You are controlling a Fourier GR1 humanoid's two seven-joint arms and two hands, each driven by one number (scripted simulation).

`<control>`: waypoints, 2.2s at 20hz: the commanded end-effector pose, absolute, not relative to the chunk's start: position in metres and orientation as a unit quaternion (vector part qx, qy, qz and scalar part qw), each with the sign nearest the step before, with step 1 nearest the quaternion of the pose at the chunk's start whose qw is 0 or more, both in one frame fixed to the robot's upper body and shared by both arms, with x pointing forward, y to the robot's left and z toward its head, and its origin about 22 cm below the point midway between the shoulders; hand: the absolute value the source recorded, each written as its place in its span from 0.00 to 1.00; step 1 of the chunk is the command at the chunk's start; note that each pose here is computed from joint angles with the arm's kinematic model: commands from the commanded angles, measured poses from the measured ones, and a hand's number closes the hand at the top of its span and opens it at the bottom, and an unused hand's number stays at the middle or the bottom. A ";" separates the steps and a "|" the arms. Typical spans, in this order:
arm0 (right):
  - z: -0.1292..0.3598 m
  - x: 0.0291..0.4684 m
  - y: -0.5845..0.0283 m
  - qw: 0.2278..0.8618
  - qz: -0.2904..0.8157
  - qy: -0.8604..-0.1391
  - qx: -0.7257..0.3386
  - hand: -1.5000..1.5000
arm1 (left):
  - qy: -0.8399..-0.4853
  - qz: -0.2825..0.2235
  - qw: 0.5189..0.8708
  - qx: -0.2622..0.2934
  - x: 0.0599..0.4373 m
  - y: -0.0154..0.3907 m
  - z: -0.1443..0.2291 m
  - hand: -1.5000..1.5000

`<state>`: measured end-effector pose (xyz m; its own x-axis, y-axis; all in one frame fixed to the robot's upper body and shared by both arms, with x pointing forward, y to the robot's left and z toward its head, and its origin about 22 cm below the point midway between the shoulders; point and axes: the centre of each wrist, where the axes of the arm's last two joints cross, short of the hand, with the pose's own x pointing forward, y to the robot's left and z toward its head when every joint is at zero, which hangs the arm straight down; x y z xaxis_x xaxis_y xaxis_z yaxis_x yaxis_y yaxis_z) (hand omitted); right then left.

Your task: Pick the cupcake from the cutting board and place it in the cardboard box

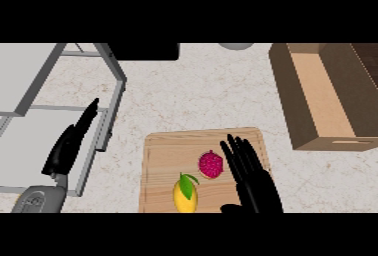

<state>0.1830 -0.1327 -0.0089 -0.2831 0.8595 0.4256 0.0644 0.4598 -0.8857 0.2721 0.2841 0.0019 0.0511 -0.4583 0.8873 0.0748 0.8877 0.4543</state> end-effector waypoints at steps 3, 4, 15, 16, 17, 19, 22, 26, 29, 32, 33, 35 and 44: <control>-0.007 0.199 -0.137 0.499 0.407 -0.696 -0.317 0.00 | -0.663 -0.179 0.711 0.155 0.267 0.278 0.001 0.50; 0.005 0.200 -0.116 0.495 0.406 -0.702 -0.310 0.00 | -0.669 -0.186 0.706 0.143 0.284 0.287 -0.010 0.50; -0.038 0.228 -0.117 0.512 0.414 -0.690 -0.301 0.00 | -0.665 -0.189 0.709 0.140 0.268 0.276 -0.006 0.50; -0.046 0.212 -0.106 0.504 0.413 -0.696 -0.301 0.00 | -0.660 -0.180 0.715 0.144 0.279 0.281 -0.010 0.50; -0.041 0.209 -0.096 0.502 0.423 -0.690 -0.304 0.00 | -0.665 -0.187 0.709 0.142 0.268 0.280 -0.002 0.50; -0.040 0.227 -0.107 0.512 0.425 -0.682 -0.302 0.00 | -0.662 -0.182 0.712 0.147 0.278 0.282 -0.001 0.50; -0.035 0.233 -0.104 0.453 0.428 -0.693 -0.361 1.00 | -0.662 -0.189 0.709 0.150 0.286 0.278 0.005 0.50; -0.057 0.221 -0.107 0.412 0.403 -0.724 -0.378 1.00 | -0.664 -0.184 0.710 0.148 0.274 0.284 -0.019 0.50; -0.051 0.233 -0.100 0.393 0.390 -0.732 -0.396 1.00 | -0.666 -0.193 0.707 0.142 0.268 0.291 -0.003 0.50; -0.051 0.205 -0.085 0.390 0.368 -0.746 -0.396 1.00 | -0.663 -0.187 0.709 0.150 0.268 0.285 -0.015 0.50; -0.038 0.220 -0.091 0.392 0.355 -0.745 -0.407 1.00 | -0.661 -0.189 0.711 0.149 0.280 0.276 0.001 0.50; -0.045 0.220 -0.104 0.381 0.352 -0.740 -0.427 1.00 | -0.663 -0.187 0.709 0.151 0.281 0.283 0.017 0.50; -0.005 0.273 -0.123 0.449 0.547 -0.570 -0.418 1.00 | -0.669 -0.200 0.702 0.139 0.278 0.277 -0.001 0.50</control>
<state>0.2447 -0.1126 -0.0117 -0.2875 0.9421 0.1725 0.1693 0.2272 -0.9590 0.2755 0.2805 -0.0037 0.0399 -0.4590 0.8875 0.0781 0.8869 0.4552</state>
